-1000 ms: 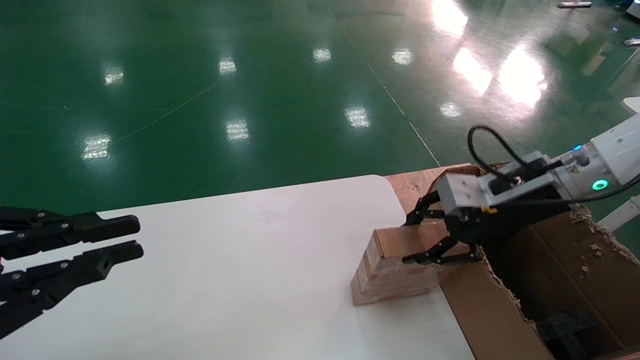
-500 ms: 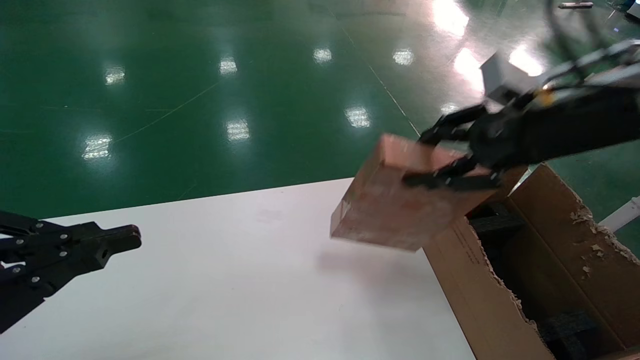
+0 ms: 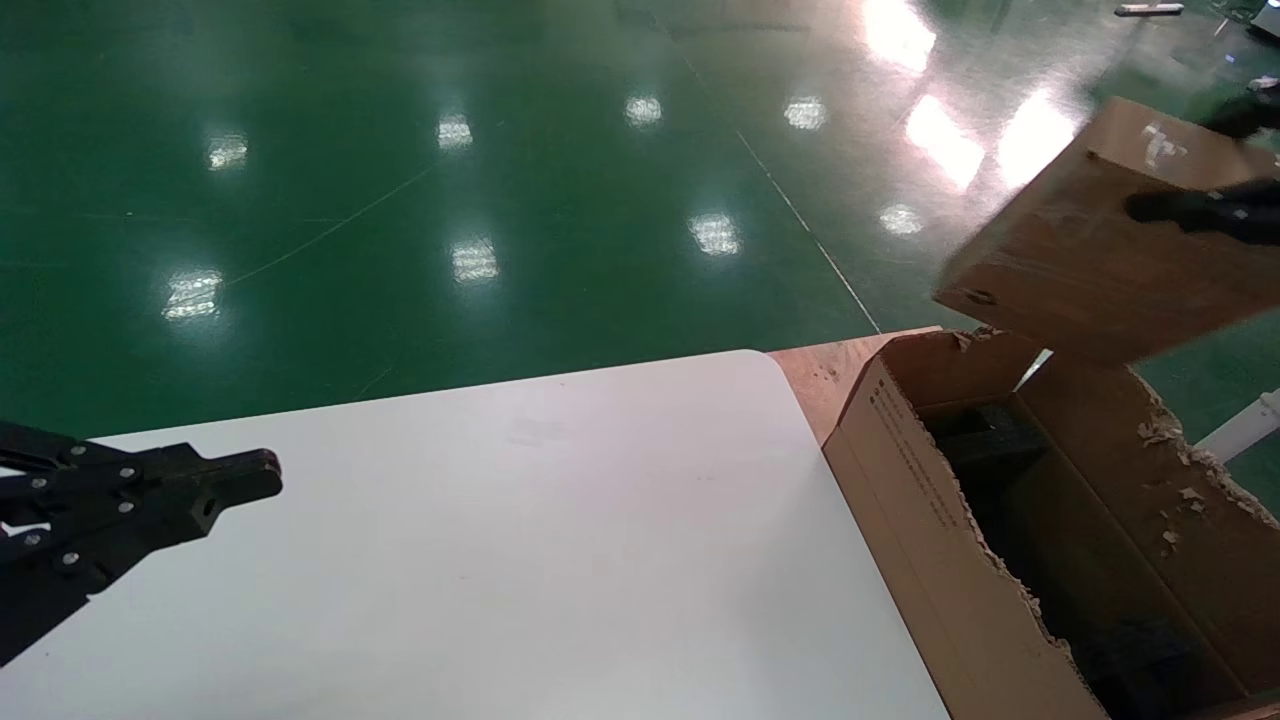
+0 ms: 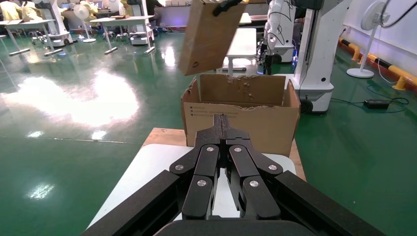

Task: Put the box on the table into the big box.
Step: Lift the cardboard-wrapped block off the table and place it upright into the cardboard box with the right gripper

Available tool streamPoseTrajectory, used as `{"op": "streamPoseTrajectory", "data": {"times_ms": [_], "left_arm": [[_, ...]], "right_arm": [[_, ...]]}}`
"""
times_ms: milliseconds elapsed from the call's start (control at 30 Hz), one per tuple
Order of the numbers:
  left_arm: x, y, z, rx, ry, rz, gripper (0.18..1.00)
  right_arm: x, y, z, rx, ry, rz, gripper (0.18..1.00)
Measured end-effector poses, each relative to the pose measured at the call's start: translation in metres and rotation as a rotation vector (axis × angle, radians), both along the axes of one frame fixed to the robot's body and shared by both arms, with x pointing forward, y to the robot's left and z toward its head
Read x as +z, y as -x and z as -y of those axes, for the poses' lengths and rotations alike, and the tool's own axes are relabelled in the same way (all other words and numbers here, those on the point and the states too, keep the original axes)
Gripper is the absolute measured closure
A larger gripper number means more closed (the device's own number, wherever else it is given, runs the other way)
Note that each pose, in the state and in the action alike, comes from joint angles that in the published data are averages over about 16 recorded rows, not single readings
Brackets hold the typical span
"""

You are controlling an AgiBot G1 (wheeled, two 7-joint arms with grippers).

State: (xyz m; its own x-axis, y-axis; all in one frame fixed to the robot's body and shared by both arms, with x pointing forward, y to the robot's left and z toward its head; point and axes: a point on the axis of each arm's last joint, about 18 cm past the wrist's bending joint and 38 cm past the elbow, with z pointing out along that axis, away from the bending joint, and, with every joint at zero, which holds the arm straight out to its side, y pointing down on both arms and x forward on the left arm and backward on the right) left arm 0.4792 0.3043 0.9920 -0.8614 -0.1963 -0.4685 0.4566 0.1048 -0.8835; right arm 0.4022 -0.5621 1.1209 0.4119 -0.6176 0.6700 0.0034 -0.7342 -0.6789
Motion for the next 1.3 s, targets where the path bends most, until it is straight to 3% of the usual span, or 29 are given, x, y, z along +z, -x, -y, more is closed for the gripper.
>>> {"op": "streamPoseTrajectory", "data": {"times_ms": [267, 667, 1300], "left_arm": [[0.0, 0.0, 0.0, 0.0, 0.0, 0.0, 0.993], [0.0, 0.0, 0.0, 0.0, 0.0, 0.0, 0.993], [0.0, 0.0, 0.0, 0.0, 0.0, 0.0, 0.993]], "right_arm": [[-0.068, 0.027, 0.048, -0.154, -0.177, 0.017, 0.696], [-0.152, 0.047, 0.079, -0.322, -0.401, 0.037, 0.696], [-0.192, 0.016, 0.092, -0.38, -0.356, -0.047, 0.697]]}}
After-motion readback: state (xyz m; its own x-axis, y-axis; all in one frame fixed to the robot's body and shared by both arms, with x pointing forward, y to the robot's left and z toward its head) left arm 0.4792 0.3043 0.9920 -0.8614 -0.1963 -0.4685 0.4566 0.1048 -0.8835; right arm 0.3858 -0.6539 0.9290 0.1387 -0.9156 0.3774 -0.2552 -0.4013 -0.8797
